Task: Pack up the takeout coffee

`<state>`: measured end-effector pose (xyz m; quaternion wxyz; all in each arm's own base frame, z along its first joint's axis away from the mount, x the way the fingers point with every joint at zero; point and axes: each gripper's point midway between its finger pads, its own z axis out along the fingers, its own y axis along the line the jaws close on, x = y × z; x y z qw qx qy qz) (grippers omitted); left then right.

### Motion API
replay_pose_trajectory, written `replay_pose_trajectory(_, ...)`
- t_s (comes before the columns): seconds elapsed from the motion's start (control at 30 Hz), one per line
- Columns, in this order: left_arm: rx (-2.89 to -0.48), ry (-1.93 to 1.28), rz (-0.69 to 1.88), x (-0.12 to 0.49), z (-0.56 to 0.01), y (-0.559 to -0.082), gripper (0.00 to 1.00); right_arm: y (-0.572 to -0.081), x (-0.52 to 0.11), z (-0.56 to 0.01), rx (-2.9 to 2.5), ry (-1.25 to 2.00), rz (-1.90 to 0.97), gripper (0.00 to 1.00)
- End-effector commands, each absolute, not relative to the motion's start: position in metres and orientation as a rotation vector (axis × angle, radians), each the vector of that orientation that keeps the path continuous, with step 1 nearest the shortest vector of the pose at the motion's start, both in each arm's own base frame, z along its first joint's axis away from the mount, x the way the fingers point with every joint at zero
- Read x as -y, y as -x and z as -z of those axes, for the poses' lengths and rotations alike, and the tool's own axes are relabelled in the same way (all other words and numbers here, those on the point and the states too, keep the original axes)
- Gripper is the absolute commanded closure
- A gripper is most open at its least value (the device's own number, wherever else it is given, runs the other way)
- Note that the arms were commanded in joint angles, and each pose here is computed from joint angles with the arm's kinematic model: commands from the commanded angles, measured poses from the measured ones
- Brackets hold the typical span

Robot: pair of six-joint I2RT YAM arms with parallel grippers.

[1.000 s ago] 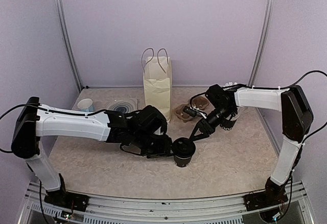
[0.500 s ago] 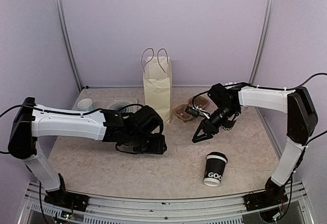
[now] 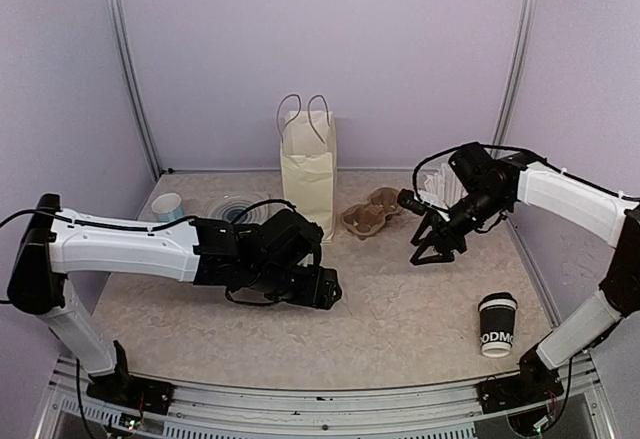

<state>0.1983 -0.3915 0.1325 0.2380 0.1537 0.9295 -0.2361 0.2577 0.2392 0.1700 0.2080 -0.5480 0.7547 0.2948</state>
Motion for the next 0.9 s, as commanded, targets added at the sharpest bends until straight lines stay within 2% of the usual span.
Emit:
replay_pose_trajectory(0.0,-2.521,-0.445,0.619,0.393,-0.136,-0.201,0.18,-0.249,-0.177,-0.159,-2.093,1.664,-0.496,0.36)
replay_pose_trajectory(0.27,-2.52,-0.515,0.583,0.407,-0.127,-0.204,0.19,-0.236,-0.071,-0.138,-2.218,1.646,-0.107,0.38)
replay_pose_trajectory(0.67,-2.422,-0.662,0.658,0.424,-0.136,-0.203,0.18,-0.226,0.056,-0.124,-2.518,1.456,0.085,0.38)
replay_pose_trajectory(0.73,-2.398,-0.705,0.695,0.429,-0.137,-0.2,0.18,-0.217,0.068,-0.129,-2.529,1.508,0.065,0.34)
replay_pose_trajectory(0.87,-2.344,-0.765,0.747,0.433,-0.141,-0.196,0.18,-0.19,0.084,-0.132,-2.478,1.744,0.051,0.14)
